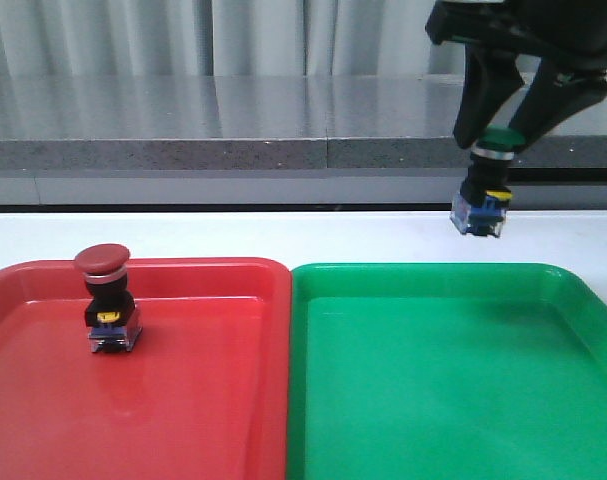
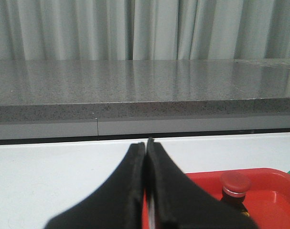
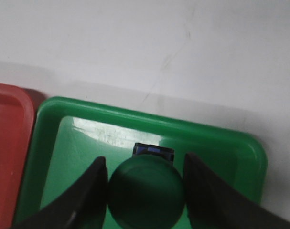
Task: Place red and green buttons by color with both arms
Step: 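Carry the green button forward and lower it into the green tray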
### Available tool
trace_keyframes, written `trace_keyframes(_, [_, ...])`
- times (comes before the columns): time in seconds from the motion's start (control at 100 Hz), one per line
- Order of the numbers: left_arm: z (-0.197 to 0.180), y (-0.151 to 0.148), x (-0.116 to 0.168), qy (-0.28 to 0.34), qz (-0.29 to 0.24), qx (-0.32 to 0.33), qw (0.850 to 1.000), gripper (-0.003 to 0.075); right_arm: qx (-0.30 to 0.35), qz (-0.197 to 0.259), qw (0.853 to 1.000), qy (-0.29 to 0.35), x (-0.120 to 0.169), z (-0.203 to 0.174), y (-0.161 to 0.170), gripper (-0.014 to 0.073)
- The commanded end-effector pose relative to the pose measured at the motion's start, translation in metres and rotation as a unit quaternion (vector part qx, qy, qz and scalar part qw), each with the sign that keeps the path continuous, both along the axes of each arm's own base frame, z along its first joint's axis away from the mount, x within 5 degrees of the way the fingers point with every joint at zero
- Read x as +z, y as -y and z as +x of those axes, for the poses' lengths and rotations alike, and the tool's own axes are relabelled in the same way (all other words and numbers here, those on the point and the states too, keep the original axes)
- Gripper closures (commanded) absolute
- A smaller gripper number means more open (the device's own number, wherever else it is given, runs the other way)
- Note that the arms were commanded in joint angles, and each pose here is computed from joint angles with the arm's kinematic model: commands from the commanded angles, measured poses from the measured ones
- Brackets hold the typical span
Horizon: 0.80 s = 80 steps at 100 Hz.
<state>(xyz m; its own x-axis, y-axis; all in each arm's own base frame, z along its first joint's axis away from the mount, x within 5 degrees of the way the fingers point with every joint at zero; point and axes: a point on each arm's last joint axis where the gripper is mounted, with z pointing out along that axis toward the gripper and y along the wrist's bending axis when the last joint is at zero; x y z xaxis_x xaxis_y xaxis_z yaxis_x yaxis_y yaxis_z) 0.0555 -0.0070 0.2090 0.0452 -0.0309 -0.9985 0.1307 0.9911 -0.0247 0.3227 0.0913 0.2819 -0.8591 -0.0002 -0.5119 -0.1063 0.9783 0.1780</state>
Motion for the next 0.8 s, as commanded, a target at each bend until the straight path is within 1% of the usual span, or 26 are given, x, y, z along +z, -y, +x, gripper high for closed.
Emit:
trace_keyframes(0.0, [-0.001, 0.001, -0.006, 0.033, -0.006, -0.007, 0.999, 0.0739, -0.009, 0.009, 0.998, 0.054, 0.014, -0.008, -0.002, 0.0358])
trace_keyframes(0.15, [-0.001, 0.001, -0.006, 0.033, -0.006, -0.007, 0.999, 0.0739, -0.004, 0.01, 0.999, 0.046, -0.008, -0.017, -0.011, 0.0358])
trace_keyframes(0.31, [-0.001, 0.001, -0.006, 0.033, -0.006, -0.007, 0.999, 0.0739, -0.013, 0.02, 0.998, 0.055, -0.019, -0.016, -0.013, 0.0358])
trace_keyframes(0.51, [-0.001, 0.001, -0.006, 0.033, -0.006, -0.007, 0.999, 0.0739, -0.014, 0.012, 1.0, 0.022, -0.041, -0.008, -0.016, 0.0358])
trace_keyframes(0.79, [-0.001, 0.001, -0.006, 0.033, -0.006, -0.007, 0.999, 0.0739, -0.006, 0.008, 1.0, 0.011, -0.051, -0.006, -0.023, 0.0358])
